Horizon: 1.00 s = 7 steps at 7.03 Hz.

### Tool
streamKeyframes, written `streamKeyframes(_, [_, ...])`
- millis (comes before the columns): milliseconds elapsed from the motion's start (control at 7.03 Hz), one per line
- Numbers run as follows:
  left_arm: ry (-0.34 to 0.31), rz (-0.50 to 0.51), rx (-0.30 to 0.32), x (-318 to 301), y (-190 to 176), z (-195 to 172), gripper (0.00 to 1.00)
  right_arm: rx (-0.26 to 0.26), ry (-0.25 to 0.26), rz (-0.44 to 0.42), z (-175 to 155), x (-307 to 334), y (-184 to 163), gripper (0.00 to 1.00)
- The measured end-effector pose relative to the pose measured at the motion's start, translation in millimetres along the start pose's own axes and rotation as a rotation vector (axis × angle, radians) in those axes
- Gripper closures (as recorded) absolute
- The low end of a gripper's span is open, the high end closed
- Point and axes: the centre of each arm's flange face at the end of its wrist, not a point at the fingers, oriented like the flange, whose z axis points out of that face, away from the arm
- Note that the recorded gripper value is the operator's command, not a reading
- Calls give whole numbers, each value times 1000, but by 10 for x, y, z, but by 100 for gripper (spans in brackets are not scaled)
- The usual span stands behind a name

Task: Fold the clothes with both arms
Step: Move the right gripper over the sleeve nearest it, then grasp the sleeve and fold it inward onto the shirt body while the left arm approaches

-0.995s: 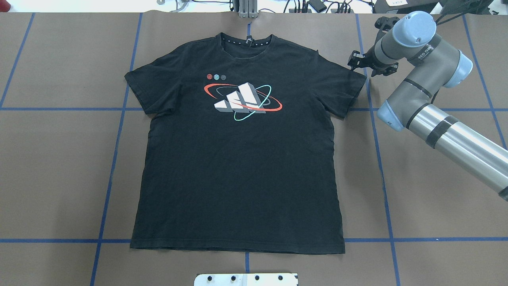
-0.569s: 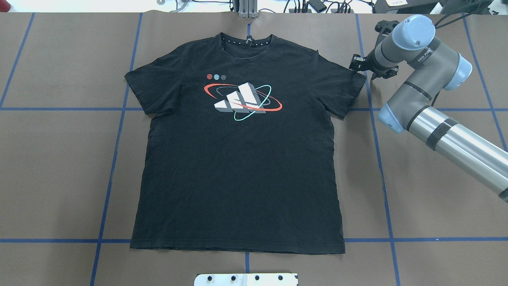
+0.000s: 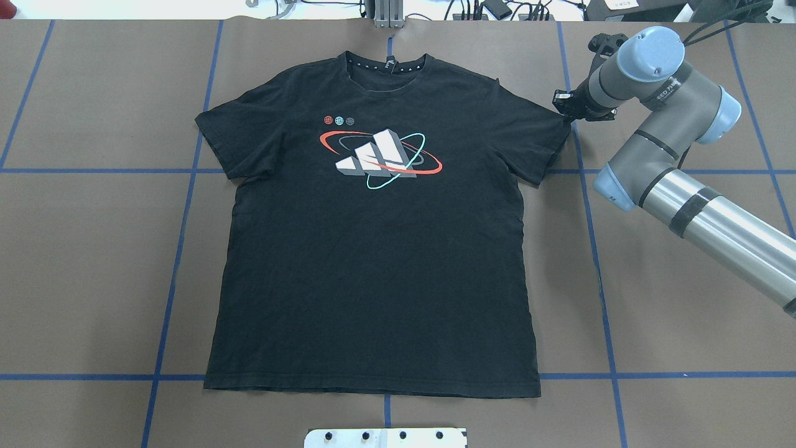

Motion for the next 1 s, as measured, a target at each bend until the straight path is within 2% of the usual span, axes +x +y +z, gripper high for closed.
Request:
streamKeyframes(284, [-1,0,0,-1,0,1,0,11,-47,-13,-214,-208,23,100])
streamKeyframes(569, [-2,-2,0,-3,1,1,0,8,-107,-29,-492,-768,190,100])
streamKeyframes(711, [-2,-2,0,-3,0,1,0,-1,-119,-37,-609,-1121,245,100])
streamKeyframes(995, [-1,-2,0,-6,2,4,0,-21,-99,-40,-703,-1755,266,100])
